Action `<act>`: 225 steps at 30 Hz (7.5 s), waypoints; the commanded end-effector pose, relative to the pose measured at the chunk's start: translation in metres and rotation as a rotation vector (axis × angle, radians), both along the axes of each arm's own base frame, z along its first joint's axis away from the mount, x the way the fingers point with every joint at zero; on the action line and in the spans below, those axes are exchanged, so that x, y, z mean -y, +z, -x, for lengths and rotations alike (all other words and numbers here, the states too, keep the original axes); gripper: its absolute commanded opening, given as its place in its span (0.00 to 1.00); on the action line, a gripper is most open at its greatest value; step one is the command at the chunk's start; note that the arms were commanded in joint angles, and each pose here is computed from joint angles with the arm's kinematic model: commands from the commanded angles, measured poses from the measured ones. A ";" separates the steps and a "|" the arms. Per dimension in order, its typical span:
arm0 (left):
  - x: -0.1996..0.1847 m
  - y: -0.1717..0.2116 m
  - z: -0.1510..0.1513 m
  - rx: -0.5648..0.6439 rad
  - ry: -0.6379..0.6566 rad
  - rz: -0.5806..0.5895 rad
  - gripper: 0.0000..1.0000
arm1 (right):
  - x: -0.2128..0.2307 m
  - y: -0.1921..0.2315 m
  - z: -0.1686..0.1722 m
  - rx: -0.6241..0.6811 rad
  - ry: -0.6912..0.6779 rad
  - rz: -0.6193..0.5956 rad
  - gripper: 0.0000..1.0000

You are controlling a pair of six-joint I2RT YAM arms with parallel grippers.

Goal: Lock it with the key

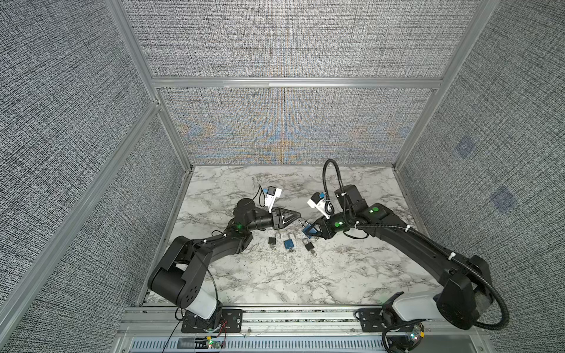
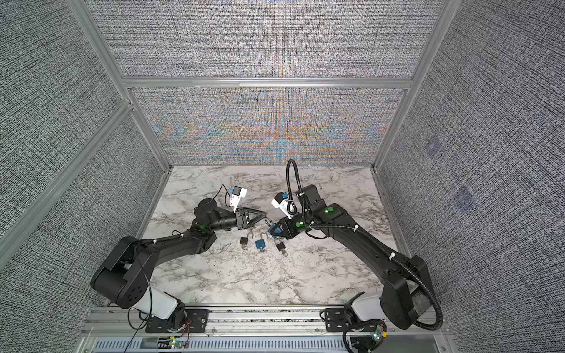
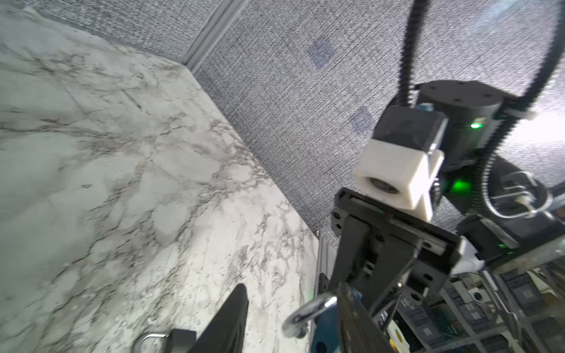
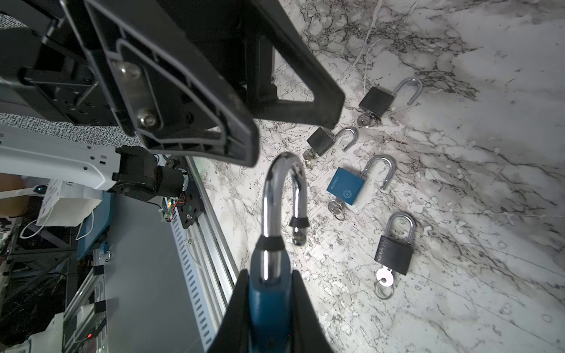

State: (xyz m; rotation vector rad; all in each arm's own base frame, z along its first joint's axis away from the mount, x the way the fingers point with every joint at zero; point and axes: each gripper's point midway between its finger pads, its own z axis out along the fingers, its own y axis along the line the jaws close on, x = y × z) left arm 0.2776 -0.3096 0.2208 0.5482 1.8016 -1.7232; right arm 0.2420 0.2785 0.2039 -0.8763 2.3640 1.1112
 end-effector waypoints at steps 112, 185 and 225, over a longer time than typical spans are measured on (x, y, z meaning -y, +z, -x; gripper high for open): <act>0.022 -0.015 0.088 0.012 -0.172 -0.081 0.00 | -0.029 0.047 -0.063 0.086 -0.139 -0.209 0.00; 0.001 0.024 0.036 0.087 -0.035 -0.049 0.03 | -0.030 0.037 -0.008 -0.069 -0.007 -0.213 0.00; -0.008 0.052 -0.001 -0.034 0.197 -0.010 0.00 | -0.004 0.054 -0.032 -0.006 -0.131 -0.427 0.50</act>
